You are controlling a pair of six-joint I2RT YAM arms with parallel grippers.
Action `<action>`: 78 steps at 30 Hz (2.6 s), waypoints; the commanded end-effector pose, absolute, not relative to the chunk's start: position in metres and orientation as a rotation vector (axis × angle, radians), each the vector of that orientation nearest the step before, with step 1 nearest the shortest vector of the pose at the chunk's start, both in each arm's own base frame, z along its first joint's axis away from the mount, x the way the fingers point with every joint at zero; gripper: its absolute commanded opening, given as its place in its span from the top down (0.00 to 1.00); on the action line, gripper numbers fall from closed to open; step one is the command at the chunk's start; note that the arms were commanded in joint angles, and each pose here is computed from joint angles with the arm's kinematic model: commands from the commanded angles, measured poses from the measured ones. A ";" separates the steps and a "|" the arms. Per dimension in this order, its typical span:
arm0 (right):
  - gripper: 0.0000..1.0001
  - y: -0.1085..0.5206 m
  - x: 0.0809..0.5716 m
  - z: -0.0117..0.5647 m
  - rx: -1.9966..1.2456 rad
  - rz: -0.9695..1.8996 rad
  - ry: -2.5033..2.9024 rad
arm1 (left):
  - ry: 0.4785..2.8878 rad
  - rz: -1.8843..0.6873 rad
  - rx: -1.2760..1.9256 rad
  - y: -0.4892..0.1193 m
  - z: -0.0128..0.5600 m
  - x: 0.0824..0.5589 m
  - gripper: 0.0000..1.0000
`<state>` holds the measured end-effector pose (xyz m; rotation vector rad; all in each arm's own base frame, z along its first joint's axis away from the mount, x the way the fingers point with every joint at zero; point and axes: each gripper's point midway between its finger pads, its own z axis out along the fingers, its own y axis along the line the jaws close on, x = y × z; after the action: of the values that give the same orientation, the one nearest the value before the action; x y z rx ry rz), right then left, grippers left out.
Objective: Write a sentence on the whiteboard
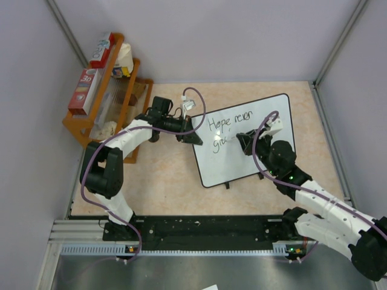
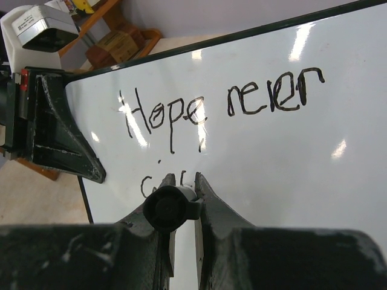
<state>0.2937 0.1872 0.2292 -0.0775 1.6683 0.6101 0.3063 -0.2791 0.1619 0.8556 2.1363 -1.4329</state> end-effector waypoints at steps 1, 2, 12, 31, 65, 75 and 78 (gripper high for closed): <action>1.00 0.168 0.302 0.229 -0.022 0.528 1.660 | 2.338 -0.979 0.939 -0.249 0.082 0.317 1.00; 1.00 0.167 0.302 0.230 -0.017 0.520 1.661 | 2.339 -0.980 0.939 -0.249 0.081 0.317 1.00; 1.00 0.164 0.309 0.249 0.011 0.520 1.621 | 2.339 -0.977 0.940 -0.249 0.081 0.317 1.00; 1.00 0.186 0.300 0.223 -0.091 0.609 1.712 | 2.338 -0.977 0.942 -0.249 0.081 0.318 1.00; 1.00 0.161 0.302 0.252 -0.003 0.532 1.644 | 2.338 -0.977 0.942 -0.251 0.081 0.318 1.00; 1.00 0.157 0.301 0.277 0.015 0.537 1.578 | 2.337 -0.976 0.942 -0.251 0.080 0.319 1.00; 1.00 0.156 0.304 0.275 0.019 0.535 1.584 | 2.337 -0.979 0.945 -0.251 0.080 0.318 1.00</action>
<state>0.2963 0.1642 0.2438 -0.0110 1.6601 0.5498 0.3060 -0.2800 0.1619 0.8588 2.1345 -1.4323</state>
